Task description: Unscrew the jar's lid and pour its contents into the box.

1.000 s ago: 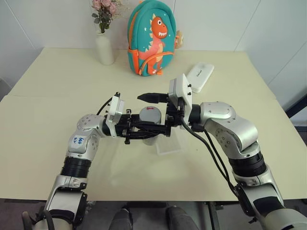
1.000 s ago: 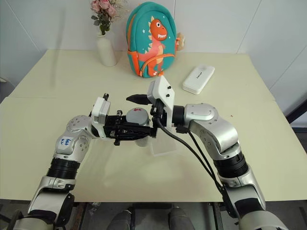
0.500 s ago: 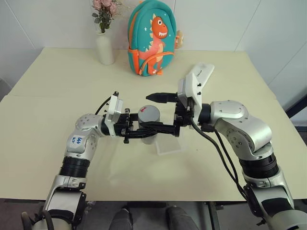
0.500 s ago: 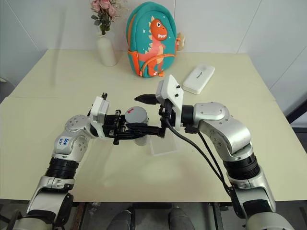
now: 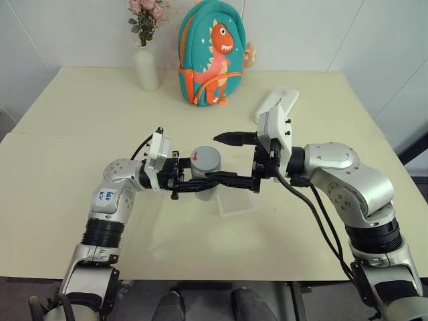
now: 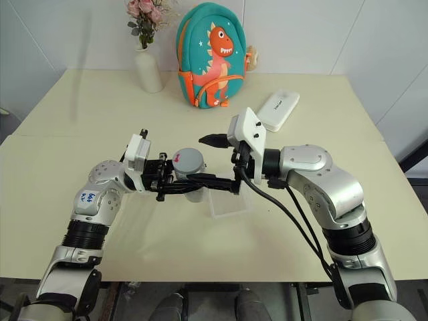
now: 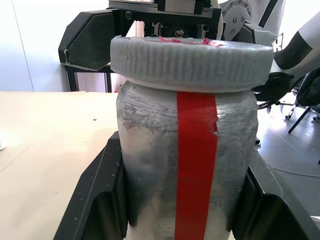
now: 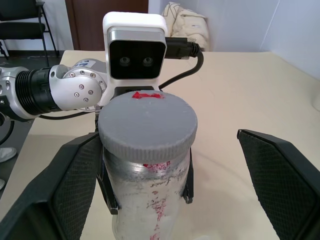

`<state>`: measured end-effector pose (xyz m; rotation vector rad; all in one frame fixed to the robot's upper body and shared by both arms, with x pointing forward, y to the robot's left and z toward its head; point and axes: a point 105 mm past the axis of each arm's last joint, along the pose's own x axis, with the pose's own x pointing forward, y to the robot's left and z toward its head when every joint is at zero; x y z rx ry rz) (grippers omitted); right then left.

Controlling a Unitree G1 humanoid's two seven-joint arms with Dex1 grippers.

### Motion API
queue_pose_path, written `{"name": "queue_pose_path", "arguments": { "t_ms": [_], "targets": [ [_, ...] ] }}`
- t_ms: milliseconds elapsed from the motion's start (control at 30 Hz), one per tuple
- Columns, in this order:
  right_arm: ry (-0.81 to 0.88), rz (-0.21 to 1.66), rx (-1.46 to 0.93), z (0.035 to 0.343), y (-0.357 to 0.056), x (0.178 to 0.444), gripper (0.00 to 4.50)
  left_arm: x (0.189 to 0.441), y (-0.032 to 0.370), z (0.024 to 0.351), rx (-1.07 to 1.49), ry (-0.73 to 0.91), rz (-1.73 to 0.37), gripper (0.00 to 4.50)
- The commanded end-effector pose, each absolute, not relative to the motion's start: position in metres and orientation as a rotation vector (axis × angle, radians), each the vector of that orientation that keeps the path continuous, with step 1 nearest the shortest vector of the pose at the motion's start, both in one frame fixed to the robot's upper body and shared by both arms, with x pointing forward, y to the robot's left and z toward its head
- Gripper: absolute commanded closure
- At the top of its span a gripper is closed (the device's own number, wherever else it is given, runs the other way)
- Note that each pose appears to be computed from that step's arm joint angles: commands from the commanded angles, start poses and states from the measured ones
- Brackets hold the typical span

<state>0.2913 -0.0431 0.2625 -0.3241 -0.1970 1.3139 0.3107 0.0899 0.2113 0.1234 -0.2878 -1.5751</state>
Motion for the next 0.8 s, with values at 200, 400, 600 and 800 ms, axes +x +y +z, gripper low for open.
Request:
{"name": "queue_pose_path", "arguments": {
  "t_ms": [200, 400, 600, 800],
  "targets": [
    [-0.231, 1.136, -0.346, 0.277, -0.073, 0.306, 0.04, 0.302, 0.088, 0.218, 0.159, -0.328, -1.623, 2.50],
    [-0.195, 1.103, -0.363, 0.271, -0.086, 0.306, 0.04, 0.302, 0.088, 0.217, 0.159, -0.325, -1.622, 2.50],
    [-0.161, 1.097, -0.390, 0.268, -0.099, 0.300, 0.04, 0.302, 0.089, 0.216, 0.161, -0.321, -1.623, 2.50],
    [-0.142, 1.138, -0.389, 0.266, -0.099, 0.290, 0.04, 0.302, 0.088, 0.216, 0.162, -0.324, -1.625, 2.50]
  ]
}}
